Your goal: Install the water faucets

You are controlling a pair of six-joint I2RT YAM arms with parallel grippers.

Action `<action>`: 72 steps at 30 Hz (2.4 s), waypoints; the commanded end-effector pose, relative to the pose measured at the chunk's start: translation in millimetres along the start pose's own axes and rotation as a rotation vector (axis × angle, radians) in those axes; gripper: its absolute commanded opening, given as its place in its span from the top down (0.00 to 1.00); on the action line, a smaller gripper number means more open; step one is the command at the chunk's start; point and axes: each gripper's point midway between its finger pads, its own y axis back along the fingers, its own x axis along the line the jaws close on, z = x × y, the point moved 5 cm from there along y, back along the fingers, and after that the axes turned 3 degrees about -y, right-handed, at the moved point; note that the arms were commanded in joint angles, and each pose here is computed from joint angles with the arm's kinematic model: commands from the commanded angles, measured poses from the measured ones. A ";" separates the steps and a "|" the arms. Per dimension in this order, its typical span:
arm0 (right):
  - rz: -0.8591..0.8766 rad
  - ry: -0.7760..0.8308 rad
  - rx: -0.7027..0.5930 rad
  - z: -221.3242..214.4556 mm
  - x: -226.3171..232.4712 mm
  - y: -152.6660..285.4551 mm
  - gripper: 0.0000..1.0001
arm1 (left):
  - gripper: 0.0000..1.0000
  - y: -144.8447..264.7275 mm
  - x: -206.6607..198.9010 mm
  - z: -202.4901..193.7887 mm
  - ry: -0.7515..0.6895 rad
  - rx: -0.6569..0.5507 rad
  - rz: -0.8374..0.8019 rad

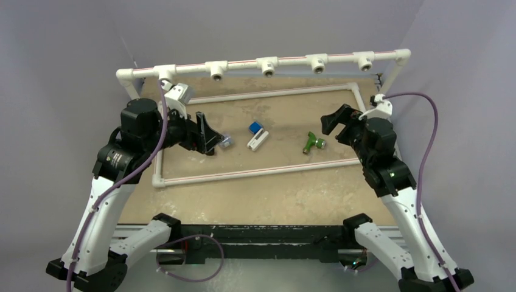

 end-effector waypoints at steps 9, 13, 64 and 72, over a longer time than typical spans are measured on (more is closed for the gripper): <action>-0.064 -0.005 0.131 -35.1 -17.2 -10.5 0.01 | 0.21 2.9 -1.3 10.3 0.001 -0.054 0.009; -0.049 0.005 0.176 -47.3 -18.8 -16.9 0.01 | 0.21 1.9 -0.2 8.1 0.002 -0.048 0.012; -0.423 -0.189 0.298 -173.0 -90.9 -164.7 0.42 | 0.20 20.7 0.2 -18.2 -0.004 -0.006 0.043; -0.468 -0.151 0.337 -194.6 -101.9 -171.2 0.53 | 0.19 23.6 -4.3 -21.3 0.020 -0.001 0.020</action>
